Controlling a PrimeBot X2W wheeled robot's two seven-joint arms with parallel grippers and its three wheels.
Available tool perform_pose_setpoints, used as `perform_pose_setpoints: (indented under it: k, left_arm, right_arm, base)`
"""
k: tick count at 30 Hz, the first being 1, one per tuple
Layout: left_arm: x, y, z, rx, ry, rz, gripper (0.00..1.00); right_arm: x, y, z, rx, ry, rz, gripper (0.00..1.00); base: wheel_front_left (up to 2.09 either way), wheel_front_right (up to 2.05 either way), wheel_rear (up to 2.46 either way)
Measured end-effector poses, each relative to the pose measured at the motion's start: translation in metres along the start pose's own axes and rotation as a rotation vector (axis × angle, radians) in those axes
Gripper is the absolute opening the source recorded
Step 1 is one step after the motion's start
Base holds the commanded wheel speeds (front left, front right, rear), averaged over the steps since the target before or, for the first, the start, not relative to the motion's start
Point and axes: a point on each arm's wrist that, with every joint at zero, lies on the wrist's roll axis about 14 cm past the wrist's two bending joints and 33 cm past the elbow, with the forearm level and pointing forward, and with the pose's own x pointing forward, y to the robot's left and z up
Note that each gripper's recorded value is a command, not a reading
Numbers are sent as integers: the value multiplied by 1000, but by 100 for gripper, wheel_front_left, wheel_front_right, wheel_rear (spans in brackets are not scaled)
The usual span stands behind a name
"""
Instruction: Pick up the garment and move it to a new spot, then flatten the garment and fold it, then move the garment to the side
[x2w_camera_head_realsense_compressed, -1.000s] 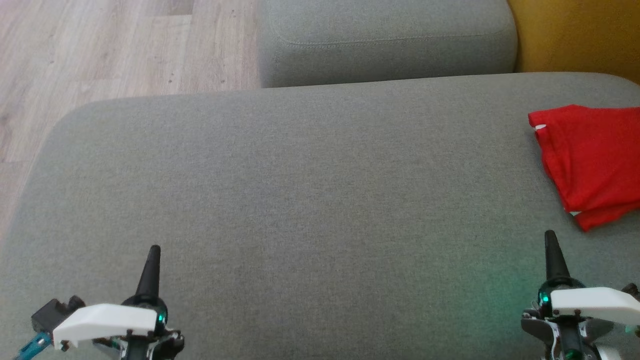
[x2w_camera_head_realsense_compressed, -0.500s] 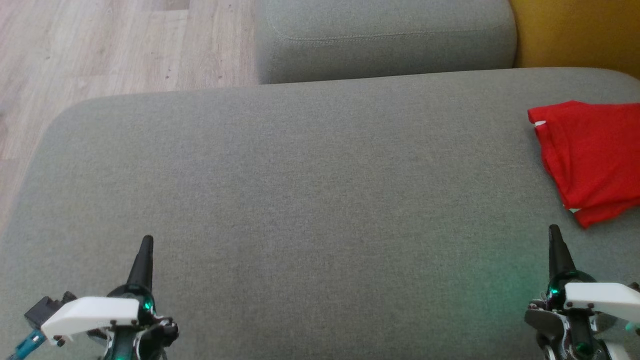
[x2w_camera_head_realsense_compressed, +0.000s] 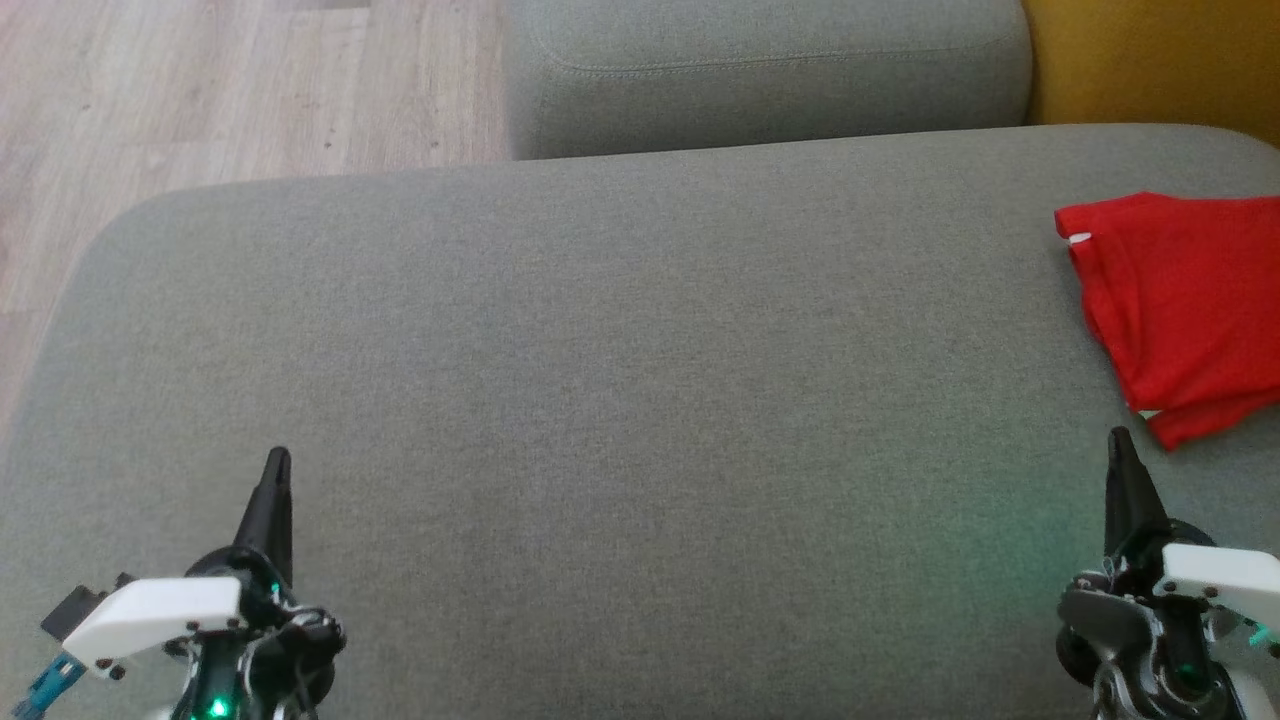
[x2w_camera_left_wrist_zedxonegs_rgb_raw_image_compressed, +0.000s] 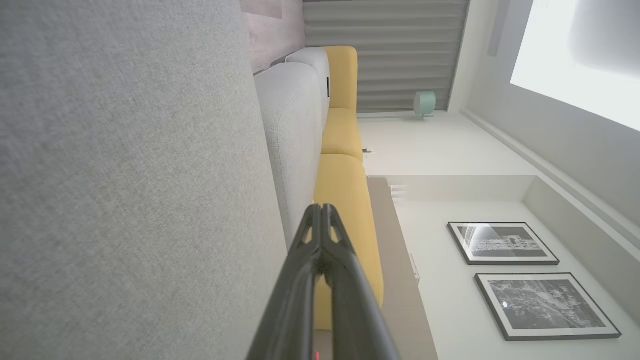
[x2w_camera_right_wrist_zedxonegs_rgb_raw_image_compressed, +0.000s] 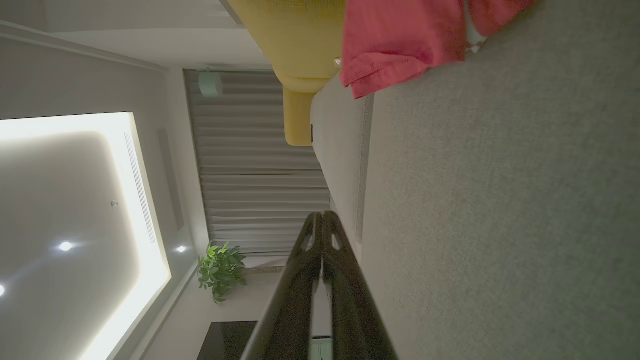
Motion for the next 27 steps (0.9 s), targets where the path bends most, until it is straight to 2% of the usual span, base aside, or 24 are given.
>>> perform_pose_setpoints:
  k: [4,27]
  left_arm:
    - [3,-4,3,-42,-6,-13,0]
    - [4,-6,5,-47,-10,-19,0]
  right_arm:
    - [2,2,1,40,2,8,0]
    - [1,2,2,41,1,9,0]
  base:
    - [0,0,0]
    - [0,0,0]
